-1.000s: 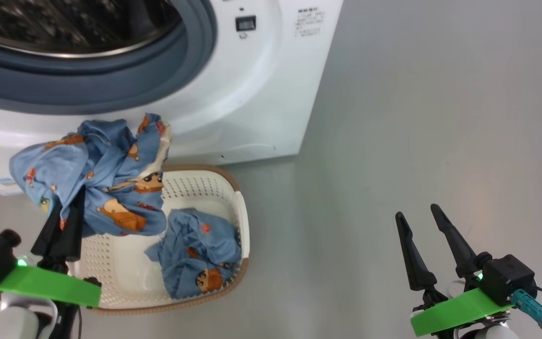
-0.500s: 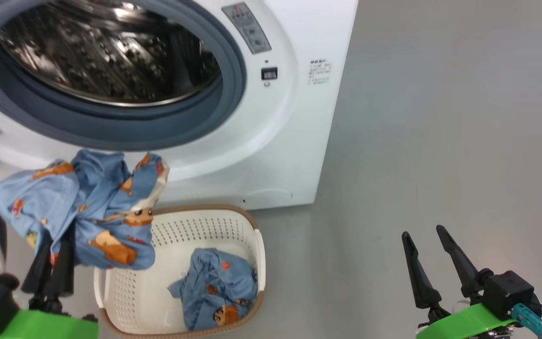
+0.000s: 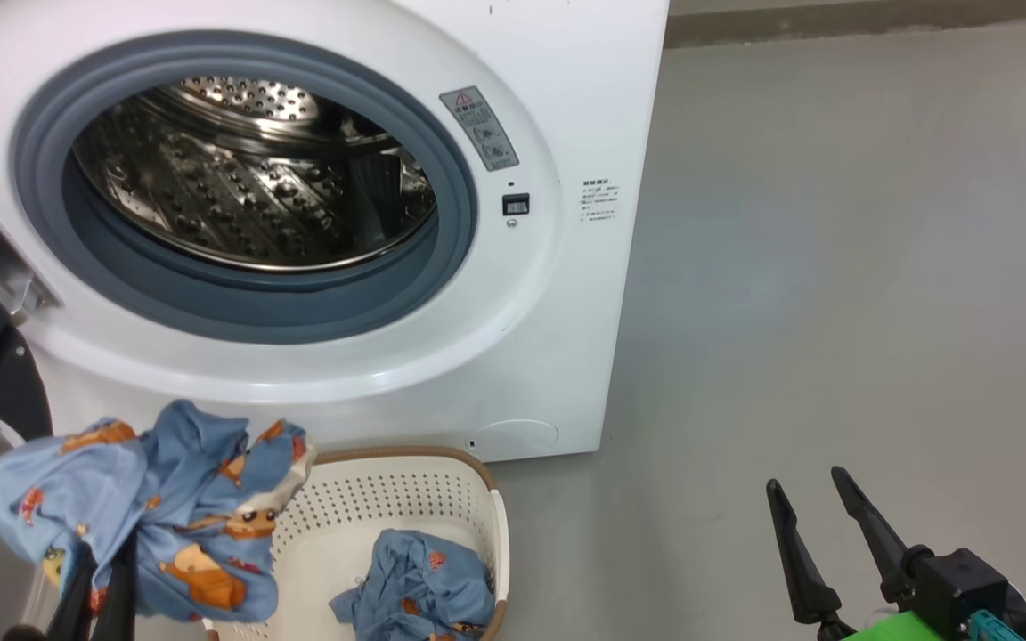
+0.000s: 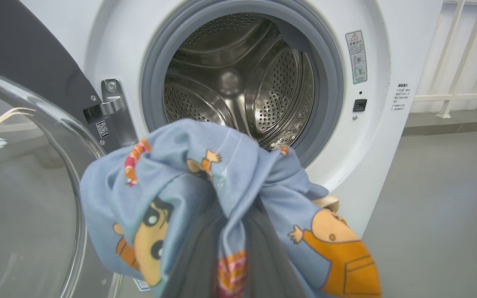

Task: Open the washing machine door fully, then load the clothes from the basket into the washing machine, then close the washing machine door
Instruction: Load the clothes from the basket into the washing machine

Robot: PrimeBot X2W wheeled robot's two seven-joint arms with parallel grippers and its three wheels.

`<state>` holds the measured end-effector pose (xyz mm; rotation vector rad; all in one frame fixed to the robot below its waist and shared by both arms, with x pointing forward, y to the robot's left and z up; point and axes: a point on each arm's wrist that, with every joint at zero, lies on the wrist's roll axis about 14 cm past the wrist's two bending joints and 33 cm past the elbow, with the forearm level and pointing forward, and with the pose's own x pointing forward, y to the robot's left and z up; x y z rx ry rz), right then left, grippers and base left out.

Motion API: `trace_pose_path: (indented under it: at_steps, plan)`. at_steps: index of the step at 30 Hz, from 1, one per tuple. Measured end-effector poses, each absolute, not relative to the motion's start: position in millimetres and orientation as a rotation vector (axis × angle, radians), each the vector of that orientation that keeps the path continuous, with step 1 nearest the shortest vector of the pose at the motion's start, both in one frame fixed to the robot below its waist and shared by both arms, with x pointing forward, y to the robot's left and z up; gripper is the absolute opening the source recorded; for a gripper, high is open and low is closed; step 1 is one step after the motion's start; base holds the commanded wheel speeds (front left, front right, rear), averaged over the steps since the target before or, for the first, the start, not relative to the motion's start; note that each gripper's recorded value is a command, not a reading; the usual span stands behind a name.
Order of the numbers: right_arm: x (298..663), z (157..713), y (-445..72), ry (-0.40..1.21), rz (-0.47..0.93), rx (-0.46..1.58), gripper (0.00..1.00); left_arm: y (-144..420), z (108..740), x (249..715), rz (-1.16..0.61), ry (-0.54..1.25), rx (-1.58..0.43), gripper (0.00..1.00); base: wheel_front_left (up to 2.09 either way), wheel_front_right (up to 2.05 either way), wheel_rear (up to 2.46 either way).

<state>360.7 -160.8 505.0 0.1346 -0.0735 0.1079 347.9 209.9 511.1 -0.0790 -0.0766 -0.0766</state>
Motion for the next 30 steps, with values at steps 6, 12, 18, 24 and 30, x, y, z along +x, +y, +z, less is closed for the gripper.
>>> trace_pose_path:
  at_steps: [6, 12, 18, 24, 30]
  plan:
    - [356.8, 508.6, -163.3, -0.085, 0.102, 0.132, 1.00, 212.5, 507.4, 334.8, -0.047, -0.069, -0.089, 0.00, 0.00, 0.00, 0.00]
    - [357.7, 508.0, -161.9, -0.083, 0.106, 0.133, 1.00, 212.6, 502.0, 329.8, -0.035, -0.053, -0.101, 0.00, 0.00, 0.00, 0.00]
    - [358.8, 504.0, -162.4, -0.071, 0.104, 0.133, 1.00, 214.0, 498.9, 331.5, -0.028, -0.043, -0.104, 0.00, 0.00, 0.00, 0.00]
    - [360.0, 499.4, -163.7, -0.056, 0.098, 0.137, 1.00, 214.6, 499.8, 338.0, -0.027, -0.047, -0.108, 0.00, 0.00, 0.00, 0.00]
    - [362.2, 491.0, -164.5, -0.031, 0.092, 0.149, 1.00, 212.5, 521.4, 366.1, -0.041, -0.120, -0.133, 0.00, 0.00, 0.00, 0.00]
